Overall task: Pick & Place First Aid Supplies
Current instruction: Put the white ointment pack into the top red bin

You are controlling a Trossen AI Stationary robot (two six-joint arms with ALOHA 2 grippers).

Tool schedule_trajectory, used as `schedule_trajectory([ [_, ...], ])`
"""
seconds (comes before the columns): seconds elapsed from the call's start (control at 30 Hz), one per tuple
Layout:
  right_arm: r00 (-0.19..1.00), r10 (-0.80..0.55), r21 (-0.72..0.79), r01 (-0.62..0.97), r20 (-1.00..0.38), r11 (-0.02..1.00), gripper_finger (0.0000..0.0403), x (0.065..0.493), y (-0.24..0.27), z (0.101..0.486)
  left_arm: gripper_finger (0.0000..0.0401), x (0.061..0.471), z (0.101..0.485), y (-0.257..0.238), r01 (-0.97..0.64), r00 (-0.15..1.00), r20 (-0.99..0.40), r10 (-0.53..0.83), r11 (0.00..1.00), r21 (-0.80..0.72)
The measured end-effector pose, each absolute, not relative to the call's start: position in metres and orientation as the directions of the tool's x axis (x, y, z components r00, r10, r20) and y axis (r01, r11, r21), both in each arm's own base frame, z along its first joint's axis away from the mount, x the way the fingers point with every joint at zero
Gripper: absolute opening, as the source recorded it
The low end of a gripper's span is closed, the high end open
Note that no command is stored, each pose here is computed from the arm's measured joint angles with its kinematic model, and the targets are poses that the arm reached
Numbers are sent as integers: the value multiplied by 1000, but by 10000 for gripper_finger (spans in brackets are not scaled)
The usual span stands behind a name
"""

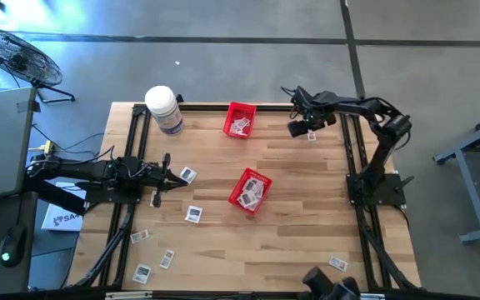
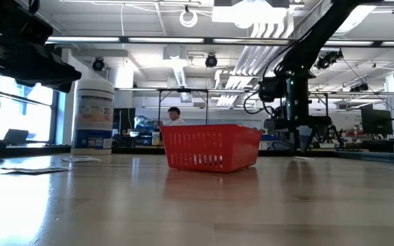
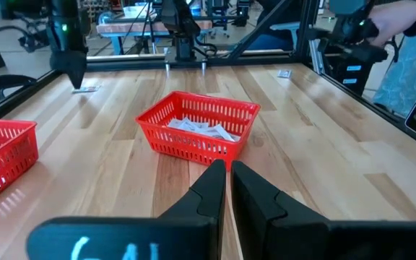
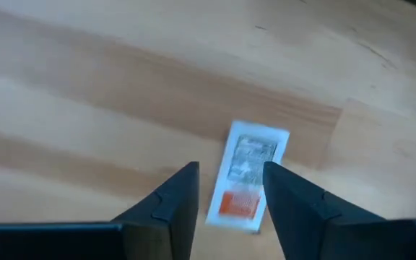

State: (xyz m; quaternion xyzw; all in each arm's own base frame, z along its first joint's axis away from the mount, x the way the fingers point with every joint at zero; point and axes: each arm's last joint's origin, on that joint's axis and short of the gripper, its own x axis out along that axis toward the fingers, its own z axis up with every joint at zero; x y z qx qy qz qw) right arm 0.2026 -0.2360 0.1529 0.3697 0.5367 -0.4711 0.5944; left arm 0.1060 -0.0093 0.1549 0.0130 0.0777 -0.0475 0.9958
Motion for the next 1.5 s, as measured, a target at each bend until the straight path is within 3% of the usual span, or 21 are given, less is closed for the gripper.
schedule_trajectory([
  [0.37,4,-172,-27,984,-985,176,123,198,-251,142,21,106,155,-9,96,983,-156,-92,995,18],
  [0.8,-30,-196,-63,984,-980,165,117,197,-251,141,21,106,155,-9,97,983,-156,-93,995,18],
  [1.1,-32,-128,-50,989,-991,142,109,198,-254,126,21,106,155,-9,96,983,-156,-92,995,19],
  [1.5,-24,-116,-41,989,-993,144,46,199,-253,124,21,106,155,-9,96,983,-156,-92,995,19],
])
